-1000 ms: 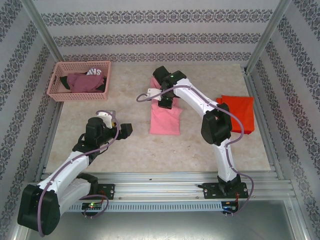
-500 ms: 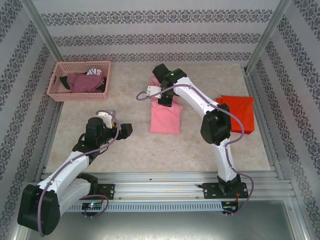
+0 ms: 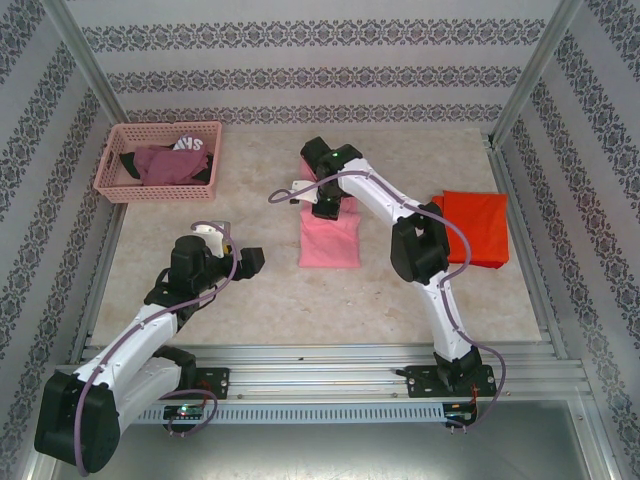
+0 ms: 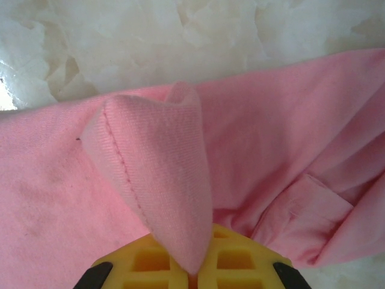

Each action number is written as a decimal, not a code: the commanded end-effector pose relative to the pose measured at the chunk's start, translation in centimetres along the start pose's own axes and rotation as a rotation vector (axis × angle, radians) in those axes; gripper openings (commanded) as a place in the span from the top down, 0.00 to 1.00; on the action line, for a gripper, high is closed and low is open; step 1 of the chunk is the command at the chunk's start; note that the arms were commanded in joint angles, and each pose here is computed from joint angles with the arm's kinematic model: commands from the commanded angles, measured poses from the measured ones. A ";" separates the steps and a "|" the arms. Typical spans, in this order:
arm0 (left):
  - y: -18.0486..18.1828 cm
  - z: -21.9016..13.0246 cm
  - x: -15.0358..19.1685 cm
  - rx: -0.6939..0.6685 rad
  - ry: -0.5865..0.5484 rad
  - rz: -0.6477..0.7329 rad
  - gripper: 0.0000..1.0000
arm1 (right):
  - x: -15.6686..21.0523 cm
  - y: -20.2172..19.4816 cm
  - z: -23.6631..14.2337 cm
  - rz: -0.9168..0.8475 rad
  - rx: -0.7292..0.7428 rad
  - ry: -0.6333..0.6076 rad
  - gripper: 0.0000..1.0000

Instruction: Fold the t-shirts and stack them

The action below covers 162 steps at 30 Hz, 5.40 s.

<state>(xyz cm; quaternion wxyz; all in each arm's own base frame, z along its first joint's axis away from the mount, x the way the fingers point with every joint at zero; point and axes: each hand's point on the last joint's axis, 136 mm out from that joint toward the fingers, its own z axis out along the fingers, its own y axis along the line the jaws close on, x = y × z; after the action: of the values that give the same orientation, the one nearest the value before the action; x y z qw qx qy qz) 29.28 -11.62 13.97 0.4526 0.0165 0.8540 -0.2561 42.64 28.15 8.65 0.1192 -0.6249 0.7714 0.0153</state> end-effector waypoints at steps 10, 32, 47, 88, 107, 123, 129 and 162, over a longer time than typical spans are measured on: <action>0.3 -0.4 0.3 -0.008 0.001 0.004 0.00 | -0.1 -1.4 -0.8 0.060 0.027 -0.037 0.76; -1.1 0.4 -0.9 0.011 0.014 0.053 0.00 | 1.5 2.0 -5.9 0.309 0.133 -0.476 0.17; -0.7 1.7 0.0 0.014 0.020 -0.013 0.00 | 5.1 15.0 0.3 -0.125 -0.089 -0.146 0.30; -0.8 1.4 0.3 0.006 0.028 -0.024 0.00 | 6.7 16.1 -2.2 -0.026 -0.054 -0.142 1.00; -5.6 12.8 3.8 -0.028 0.350 -0.456 0.34 | 8.9 21.8 -10.1 0.003 -0.124 -0.187 1.00; -7.5 17.3 8.1 0.009 0.519 -0.577 0.74 | 7.9 20.7 -9.5 -0.032 -0.107 -0.172 1.00; -7.0 17.3 8.9 -0.011 0.531 -0.575 0.91 | 7.5 20.2 -10.9 -0.041 -0.091 -0.197 1.00; -1.8 16.5 14.0 -0.045 0.578 -0.704 1.00 | 0.9 3.3 -10.2 -0.161 0.056 -0.176 1.00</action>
<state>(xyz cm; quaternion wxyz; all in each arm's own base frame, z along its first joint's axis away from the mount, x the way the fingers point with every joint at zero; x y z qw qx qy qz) 35.66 -26.16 1.94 0.1368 -0.1667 0.8805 -0.4221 37.05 25.85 17.15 0.1972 -0.6668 0.7179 0.0320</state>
